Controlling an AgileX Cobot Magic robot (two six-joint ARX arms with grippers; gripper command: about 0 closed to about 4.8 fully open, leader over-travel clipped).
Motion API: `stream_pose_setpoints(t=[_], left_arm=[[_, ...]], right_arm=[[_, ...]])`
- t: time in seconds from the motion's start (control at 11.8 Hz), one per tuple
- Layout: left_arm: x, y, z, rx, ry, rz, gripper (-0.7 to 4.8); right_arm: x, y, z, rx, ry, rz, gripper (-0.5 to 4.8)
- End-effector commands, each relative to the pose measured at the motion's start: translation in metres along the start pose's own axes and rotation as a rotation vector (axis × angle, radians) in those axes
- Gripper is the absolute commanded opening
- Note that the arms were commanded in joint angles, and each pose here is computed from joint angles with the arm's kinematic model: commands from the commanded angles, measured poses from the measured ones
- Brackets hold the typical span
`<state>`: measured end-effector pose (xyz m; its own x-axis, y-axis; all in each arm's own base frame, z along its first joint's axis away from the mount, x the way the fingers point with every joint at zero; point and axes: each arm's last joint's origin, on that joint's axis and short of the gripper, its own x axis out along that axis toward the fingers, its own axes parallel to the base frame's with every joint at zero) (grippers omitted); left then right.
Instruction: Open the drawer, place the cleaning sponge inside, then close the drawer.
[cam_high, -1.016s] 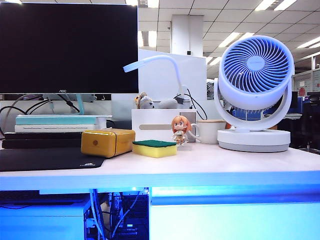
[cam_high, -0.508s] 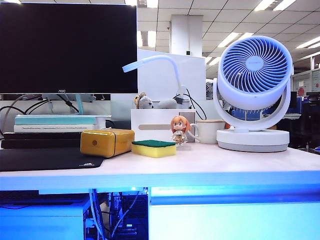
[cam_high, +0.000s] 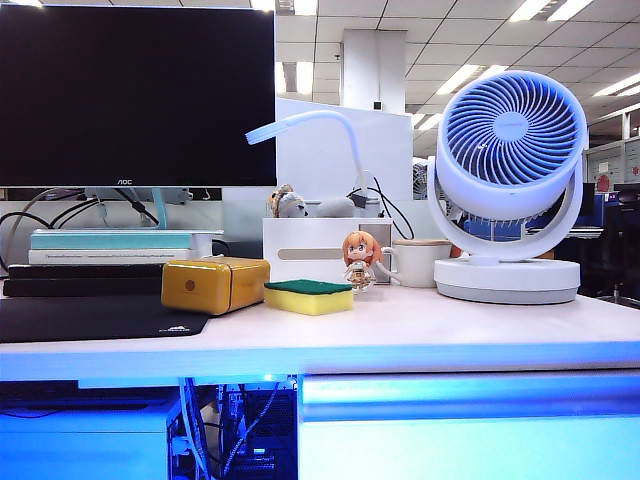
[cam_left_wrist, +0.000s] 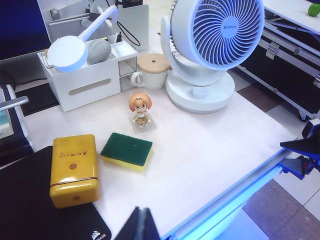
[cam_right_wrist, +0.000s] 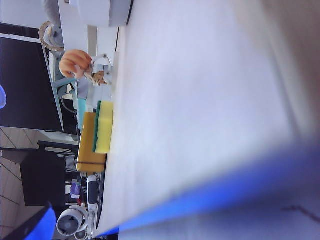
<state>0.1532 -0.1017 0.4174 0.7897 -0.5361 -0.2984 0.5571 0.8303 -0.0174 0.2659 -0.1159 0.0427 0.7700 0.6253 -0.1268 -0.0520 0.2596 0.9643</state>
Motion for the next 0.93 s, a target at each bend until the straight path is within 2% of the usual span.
stream_pose_setpoints(t=[0.08,0.42,0.93], left_arm=[[-0.002,0.000,0.002,0.007,-0.016,0.001,-0.05],[-0.002,0.000,0.002,0.009,-0.017,0.001,-0.05],[-0.002,0.000,0.002,0.030,-0.017,0.001,-0.04]], right_arm=[[-0.004,0.009,-0.007,-0.074,0.024,0.042,4.79],[-0.020,0.017,-0.042,0.009,0.021,0.004,4.79],[-0.033,0.014,-0.051,0.092,-0.047,-0.044,4.79]])
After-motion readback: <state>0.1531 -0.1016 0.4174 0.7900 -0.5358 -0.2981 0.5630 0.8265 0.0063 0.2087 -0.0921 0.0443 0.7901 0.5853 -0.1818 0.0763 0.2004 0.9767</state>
